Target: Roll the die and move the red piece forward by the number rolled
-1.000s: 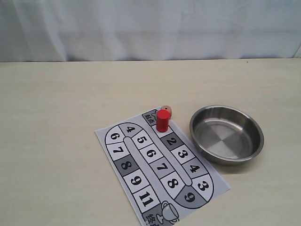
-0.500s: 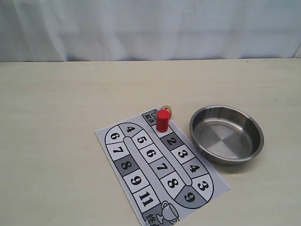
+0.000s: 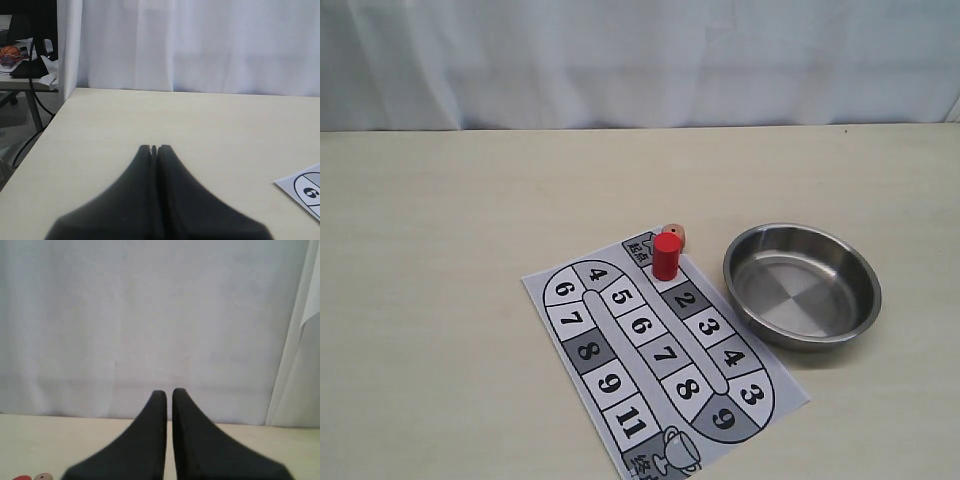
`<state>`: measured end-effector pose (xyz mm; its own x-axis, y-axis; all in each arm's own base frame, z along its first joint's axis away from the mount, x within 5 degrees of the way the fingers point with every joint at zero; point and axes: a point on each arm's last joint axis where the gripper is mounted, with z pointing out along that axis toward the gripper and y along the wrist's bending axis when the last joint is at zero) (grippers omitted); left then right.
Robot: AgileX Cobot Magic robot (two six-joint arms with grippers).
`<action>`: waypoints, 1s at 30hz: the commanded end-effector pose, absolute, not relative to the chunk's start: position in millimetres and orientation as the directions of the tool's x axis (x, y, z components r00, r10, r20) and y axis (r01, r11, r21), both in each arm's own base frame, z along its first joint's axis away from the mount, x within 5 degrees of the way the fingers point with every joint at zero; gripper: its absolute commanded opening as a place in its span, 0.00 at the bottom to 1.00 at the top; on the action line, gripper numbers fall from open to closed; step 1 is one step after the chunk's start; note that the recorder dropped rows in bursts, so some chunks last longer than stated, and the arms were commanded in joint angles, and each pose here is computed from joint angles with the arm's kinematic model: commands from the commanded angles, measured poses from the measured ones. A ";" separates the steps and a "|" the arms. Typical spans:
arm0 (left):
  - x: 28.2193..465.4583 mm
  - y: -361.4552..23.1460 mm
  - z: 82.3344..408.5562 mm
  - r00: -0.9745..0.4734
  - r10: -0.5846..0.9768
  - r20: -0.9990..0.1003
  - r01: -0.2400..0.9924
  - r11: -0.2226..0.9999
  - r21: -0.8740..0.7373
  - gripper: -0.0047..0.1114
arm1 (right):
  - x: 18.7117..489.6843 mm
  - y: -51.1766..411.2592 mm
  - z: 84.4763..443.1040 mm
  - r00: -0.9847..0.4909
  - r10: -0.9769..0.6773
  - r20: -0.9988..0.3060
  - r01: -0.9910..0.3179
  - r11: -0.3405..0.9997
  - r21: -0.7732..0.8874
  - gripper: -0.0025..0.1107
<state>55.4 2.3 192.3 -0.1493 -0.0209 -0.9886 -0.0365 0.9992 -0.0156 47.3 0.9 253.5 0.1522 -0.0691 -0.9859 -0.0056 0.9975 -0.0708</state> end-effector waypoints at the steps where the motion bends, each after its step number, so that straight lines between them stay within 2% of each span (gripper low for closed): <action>1: 55.5 2.2 192.6 -0.138 -0.025 -0.990 -0.036 0.999 -0.020 0.04 | 49.5 0.3 246.8 0.270 -0.085 -0.959 0.014 0.996 -0.084 0.06; 11: 55.5 2.2 192.0 -0.145 -0.027 -0.989 -0.037 0.999 -0.022 0.04 | 55.7 0.6 217.1 0.131 -0.127 -0.983 0.005 0.992 -0.127 0.06; 13: 55.5 2.2 192.0 -0.145 -0.027 -0.989 -0.037 0.999 -0.022 0.04 | 56.5 1.0 207.2 0.024 -0.135 -0.991 -0.013 0.991 -0.135 0.06; 16: 55.5 2.2 192.0 -0.145 -0.027 -0.989 -0.037 0.999 -0.022 0.04 | 56.3 1.2 200.7 -0.048 -0.130 -0.990 -0.025 0.991 -0.129 0.06; 22: 55.5 2.2 192.0 -0.145 -0.027 -0.989 -0.037 0.999 -0.022 0.04 | 56.1 1.5 196.8 -0.093 -0.015 -0.996 -0.023 1.000 -0.013 0.06; 30: 55.5 2.2 192.6 -0.139 -0.025 -0.990 -0.036 0.999 -0.020 0.04 | 55.9 1.3 195.0 -0.112 -0.048 -0.993 -0.025 0.999 -0.045 0.06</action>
<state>55.4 2.3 192.3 -0.1493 -0.0209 -0.9886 -0.0365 0.9992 -0.0156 56.1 1.5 196.1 -0.1083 -0.0285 -0.9937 -0.0242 0.9994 -0.0260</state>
